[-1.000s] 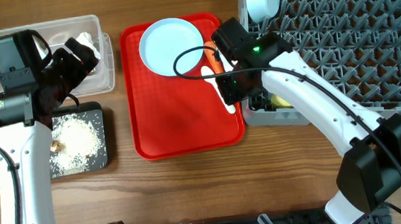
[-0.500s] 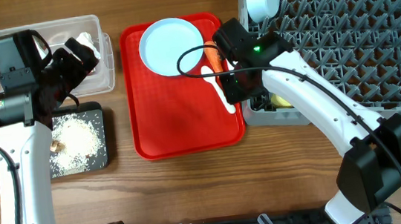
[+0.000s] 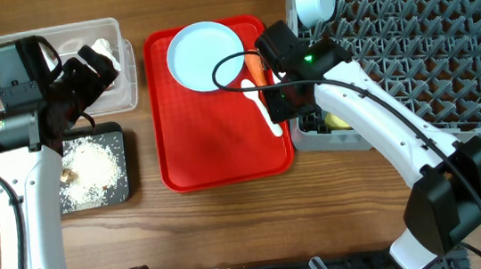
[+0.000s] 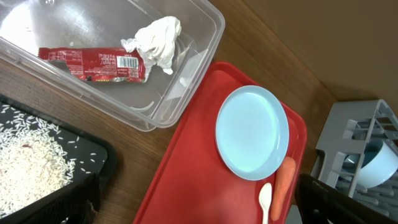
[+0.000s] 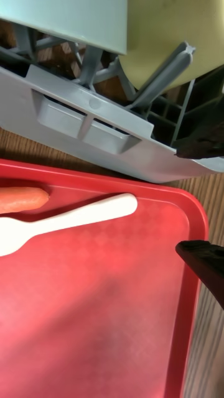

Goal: Sort waste into correct bins and load items into the dishwasher rack

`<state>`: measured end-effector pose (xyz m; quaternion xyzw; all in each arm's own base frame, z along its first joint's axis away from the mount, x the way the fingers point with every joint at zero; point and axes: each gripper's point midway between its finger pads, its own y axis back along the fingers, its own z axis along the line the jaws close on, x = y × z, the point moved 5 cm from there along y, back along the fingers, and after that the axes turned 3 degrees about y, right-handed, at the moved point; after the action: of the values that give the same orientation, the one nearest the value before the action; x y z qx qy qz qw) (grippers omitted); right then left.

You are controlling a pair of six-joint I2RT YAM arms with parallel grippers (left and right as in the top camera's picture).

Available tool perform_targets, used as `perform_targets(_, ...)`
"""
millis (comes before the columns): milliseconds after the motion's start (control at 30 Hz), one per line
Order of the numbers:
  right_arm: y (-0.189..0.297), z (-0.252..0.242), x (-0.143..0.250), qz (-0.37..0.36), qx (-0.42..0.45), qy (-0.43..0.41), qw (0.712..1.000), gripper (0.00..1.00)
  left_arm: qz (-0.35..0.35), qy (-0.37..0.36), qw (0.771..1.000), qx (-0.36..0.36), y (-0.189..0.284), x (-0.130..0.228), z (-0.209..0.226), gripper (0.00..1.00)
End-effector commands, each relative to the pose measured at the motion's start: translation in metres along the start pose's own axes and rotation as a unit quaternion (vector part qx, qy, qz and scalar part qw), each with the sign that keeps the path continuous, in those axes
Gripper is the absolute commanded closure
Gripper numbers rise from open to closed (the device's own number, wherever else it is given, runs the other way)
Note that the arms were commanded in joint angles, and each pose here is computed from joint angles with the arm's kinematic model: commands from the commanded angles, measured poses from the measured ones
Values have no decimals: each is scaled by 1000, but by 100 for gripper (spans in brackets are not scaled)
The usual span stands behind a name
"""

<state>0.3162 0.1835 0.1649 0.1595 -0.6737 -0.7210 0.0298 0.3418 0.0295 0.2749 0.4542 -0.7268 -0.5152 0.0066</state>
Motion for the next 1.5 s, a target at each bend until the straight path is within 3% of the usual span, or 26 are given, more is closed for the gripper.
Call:
perform_targets(0, -12, -4, 1, 13, 13, -14, 1000, 55, -6, -5, 1000, -3, 1, -4, 1, 0)
perform_targets(1467, -22, -28, 17, 63, 108, -5, 992, 53, -6, -5, 1000, -3, 1, -4, 1, 0)
